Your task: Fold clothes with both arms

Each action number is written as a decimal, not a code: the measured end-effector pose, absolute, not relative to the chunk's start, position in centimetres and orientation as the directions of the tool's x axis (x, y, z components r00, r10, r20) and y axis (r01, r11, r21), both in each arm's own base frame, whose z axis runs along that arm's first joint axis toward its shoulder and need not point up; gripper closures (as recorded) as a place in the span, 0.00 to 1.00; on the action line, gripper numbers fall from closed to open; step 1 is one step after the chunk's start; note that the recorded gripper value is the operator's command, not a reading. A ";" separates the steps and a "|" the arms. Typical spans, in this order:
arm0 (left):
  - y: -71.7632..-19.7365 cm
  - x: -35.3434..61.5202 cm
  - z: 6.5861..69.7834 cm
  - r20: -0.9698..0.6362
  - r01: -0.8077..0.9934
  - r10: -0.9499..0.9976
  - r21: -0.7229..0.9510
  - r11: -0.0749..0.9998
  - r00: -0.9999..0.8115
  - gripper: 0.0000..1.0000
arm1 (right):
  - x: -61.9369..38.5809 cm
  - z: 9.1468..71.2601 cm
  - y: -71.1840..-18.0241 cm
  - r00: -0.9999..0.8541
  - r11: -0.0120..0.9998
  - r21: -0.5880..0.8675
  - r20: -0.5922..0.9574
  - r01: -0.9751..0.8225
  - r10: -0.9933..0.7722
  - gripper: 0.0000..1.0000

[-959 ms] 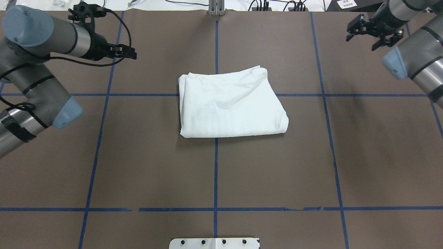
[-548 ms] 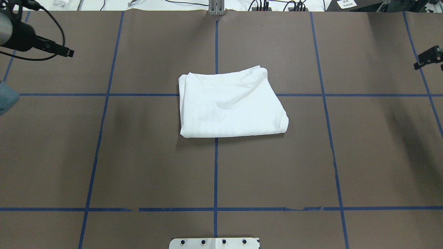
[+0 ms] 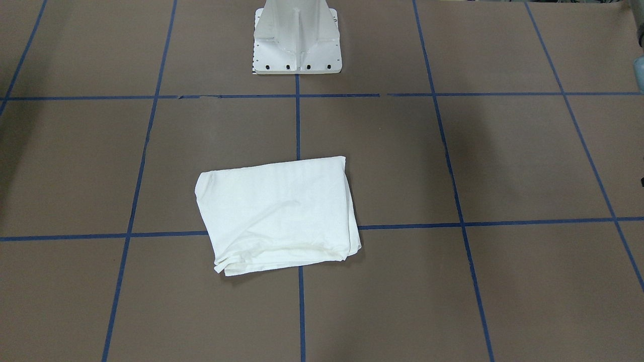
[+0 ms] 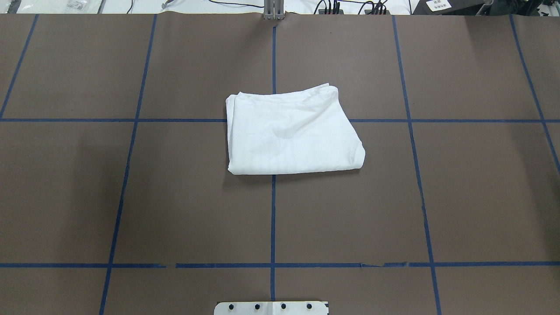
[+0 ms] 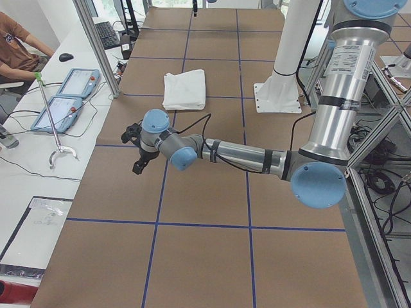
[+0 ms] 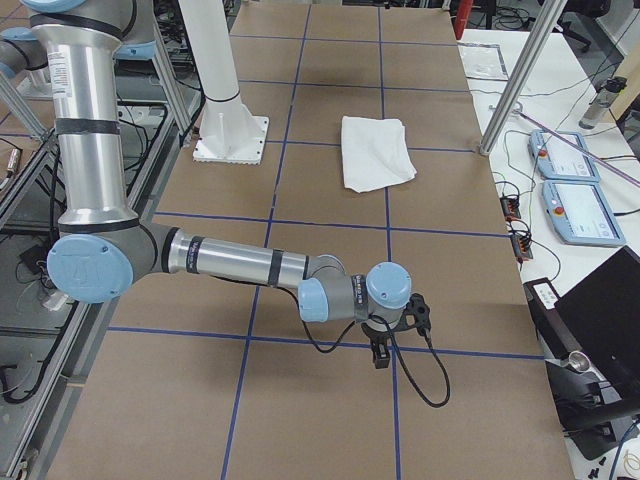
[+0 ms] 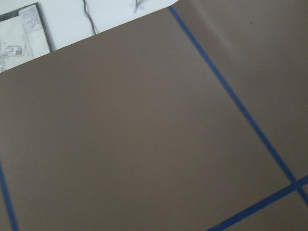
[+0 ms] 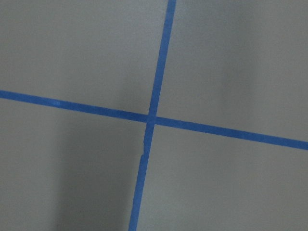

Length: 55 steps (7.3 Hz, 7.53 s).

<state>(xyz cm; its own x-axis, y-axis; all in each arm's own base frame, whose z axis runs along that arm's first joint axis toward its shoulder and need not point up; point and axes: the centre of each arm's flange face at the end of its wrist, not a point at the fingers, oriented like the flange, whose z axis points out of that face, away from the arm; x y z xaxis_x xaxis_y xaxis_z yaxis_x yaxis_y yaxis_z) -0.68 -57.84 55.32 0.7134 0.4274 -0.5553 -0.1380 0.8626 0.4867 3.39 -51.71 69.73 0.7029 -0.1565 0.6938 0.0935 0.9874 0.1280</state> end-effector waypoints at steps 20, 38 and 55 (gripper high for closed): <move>-50.4 -3.4 56.4 -0.626 -0.120 0.387 0.425 0.897 0.677 0.00 | 0.8 61.8 -50.4 0.718 0.997 0.037 0.692 0.067 -0.074 0.00; -50.0 -4.0 58.5 -0.625 -0.125 0.289 0.293 0.948 0.725 0.00 | 0.3 62.0 -50.5 0.743 0.996 0.041 0.664 0.077 -0.085 0.00; -50.5 -3.7 57.3 -0.608 -0.130 0.337 0.359 0.924 0.719 0.00 | 0.0 60.3 -51.0 0.740 0.994 0.074 0.663 0.079 -0.109 0.00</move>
